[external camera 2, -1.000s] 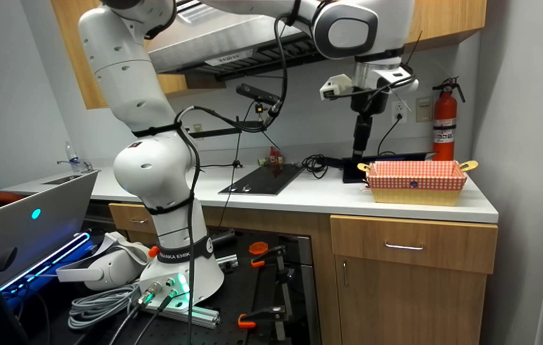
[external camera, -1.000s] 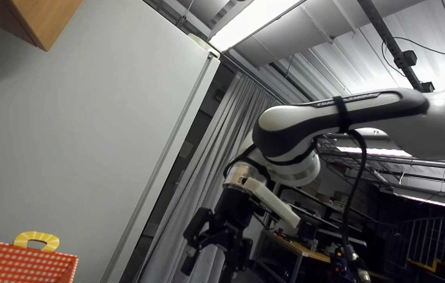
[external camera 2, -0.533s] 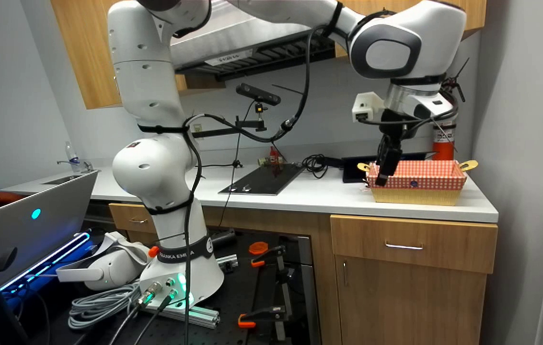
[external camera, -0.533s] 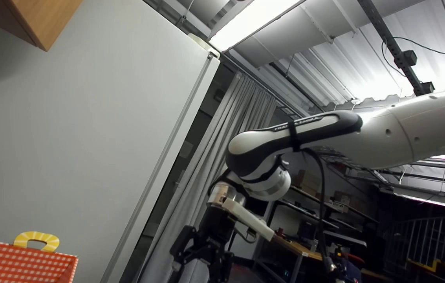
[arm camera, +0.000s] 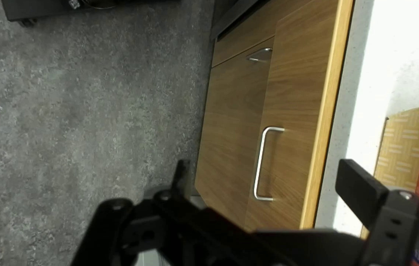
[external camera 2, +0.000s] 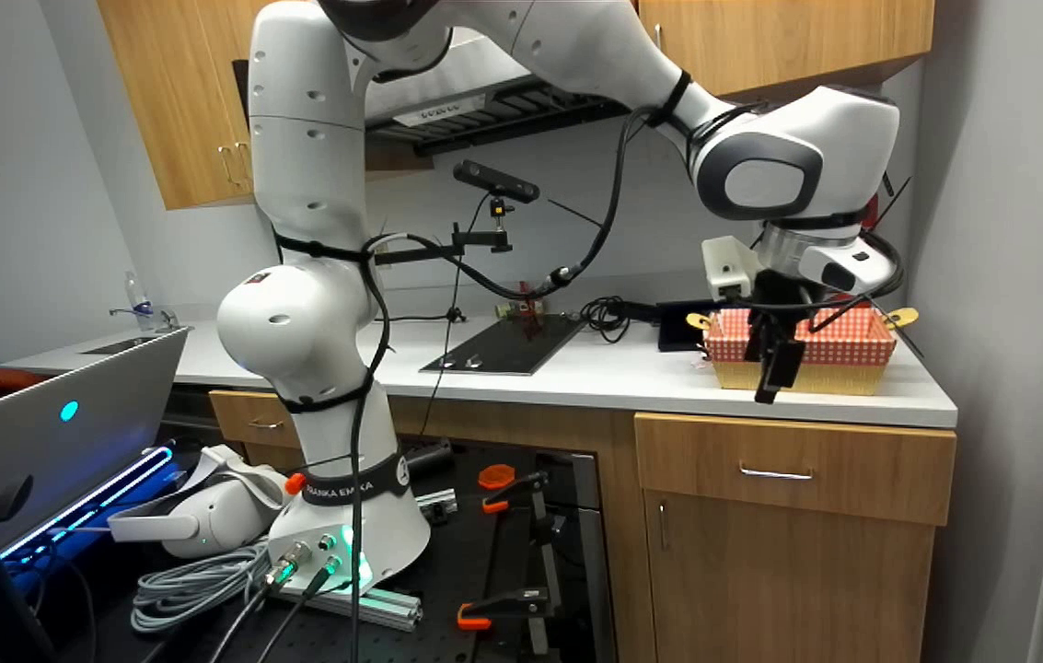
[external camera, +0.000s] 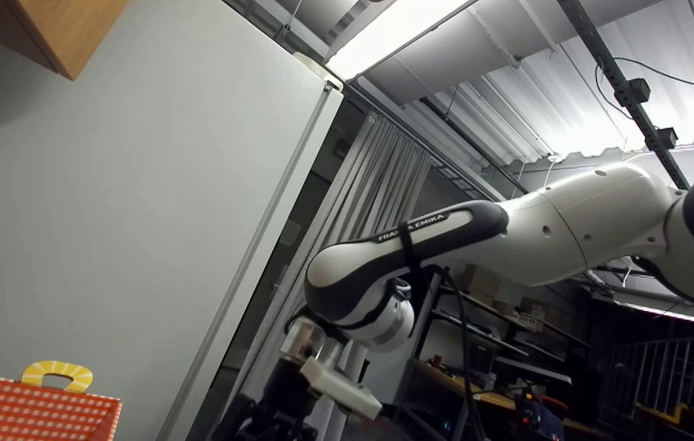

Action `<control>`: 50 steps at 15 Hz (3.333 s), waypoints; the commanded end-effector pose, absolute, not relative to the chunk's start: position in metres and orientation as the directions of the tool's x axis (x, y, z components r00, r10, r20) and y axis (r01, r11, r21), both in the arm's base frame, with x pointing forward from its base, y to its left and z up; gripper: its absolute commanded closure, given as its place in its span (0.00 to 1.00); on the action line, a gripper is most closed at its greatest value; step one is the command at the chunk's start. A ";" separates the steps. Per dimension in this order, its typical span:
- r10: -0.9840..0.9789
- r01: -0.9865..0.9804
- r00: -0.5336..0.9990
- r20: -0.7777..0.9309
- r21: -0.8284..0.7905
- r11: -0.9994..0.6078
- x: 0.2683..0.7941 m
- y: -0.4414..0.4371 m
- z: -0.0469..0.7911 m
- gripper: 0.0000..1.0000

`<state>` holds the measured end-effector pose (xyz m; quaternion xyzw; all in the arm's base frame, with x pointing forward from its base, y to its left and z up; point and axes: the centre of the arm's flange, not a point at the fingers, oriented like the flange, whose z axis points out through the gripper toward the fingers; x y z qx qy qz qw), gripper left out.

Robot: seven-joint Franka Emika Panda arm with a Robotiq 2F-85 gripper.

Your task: Open the drawer on the far right

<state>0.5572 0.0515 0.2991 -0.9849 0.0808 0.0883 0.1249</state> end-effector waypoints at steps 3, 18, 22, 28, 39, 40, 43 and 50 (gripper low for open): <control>-0.125 -0.166 0.976 -0.180 -0.231 -0.959 0.559 0.062 0.282 0.00; -0.127 -0.146 0.987 -0.097 -0.220 -0.964 0.556 0.045 0.208 0.00; -0.126 -0.143 0.989 -0.074 -0.308 -0.941 0.558 0.050 0.194 0.00; -0.130 -0.151 0.988 -0.078 -0.426 -0.892 0.565 0.051 0.186 0.00; -0.053 -0.075 0.996 -0.068 -0.391 -0.917 0.561 0.067 0.136 0.00; -0.052 -0.068 0.997 -0.050 -0.386 -0.920 0.564 0.072 0.133 0.00; -0.052 -0.050 0.999 -0.004 -0.380 -0.924 0.572 0.086 0.128 0.00; -0.047 -0.020 0.997 0.065 -0.367 -0.930 0.587 0.100 0.122 0.00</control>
